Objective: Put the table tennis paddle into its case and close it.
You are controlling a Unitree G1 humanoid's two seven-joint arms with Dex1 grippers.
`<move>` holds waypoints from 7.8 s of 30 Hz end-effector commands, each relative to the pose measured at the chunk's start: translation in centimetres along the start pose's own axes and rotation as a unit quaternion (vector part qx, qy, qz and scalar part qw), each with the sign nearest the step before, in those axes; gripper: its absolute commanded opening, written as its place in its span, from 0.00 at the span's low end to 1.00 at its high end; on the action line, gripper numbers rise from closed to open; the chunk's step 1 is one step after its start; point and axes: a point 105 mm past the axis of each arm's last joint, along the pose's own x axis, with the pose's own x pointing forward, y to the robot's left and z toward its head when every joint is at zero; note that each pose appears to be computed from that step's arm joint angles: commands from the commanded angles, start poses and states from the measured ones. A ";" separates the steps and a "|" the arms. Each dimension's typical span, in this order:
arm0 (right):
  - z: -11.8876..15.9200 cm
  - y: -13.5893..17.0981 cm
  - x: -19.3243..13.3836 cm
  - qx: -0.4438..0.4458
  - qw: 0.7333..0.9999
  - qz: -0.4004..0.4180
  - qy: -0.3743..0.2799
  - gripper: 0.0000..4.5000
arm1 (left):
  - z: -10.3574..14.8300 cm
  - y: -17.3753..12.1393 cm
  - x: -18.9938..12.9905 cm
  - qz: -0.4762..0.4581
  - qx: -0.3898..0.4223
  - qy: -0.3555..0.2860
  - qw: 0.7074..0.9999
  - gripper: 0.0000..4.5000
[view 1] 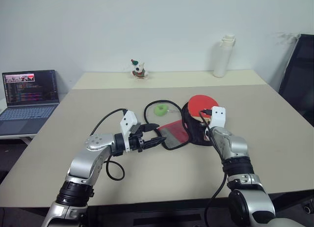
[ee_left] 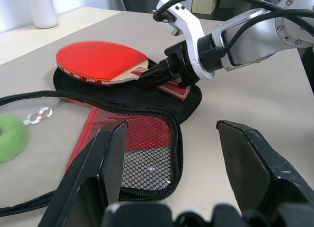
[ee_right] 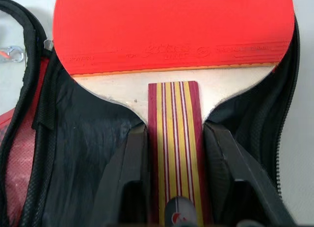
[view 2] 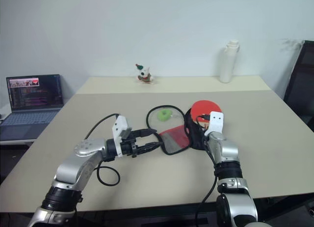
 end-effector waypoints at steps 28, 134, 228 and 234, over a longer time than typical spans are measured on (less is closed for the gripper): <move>-0.8 0.8 -1.8 -0.038 0.999 0.009 -0.016 0.29 | 1.2 -0.2 0.0 -0.001 0.028 -0.012 1.000 0.70; 5.1 -5.4 -11.3 -0.131 0.972 0.189 -0.050 1.00 | 3.7 6.8 12.1 0.069 0.030 -0.031 0.997 0.00; -9.8 6.0 -14.2 0.053 0.894 0.376 0.237 0.01 | -1.2 -5.8 -4.2 -0.129 -0.098 0.039 0.986 0.00; -10.6 5.9 -14.2 0.059 0.895 0.368 0.247 0.01 | -1.3 -5.6 -4.1 -0.125 -0.096 0.040 0.987 0.00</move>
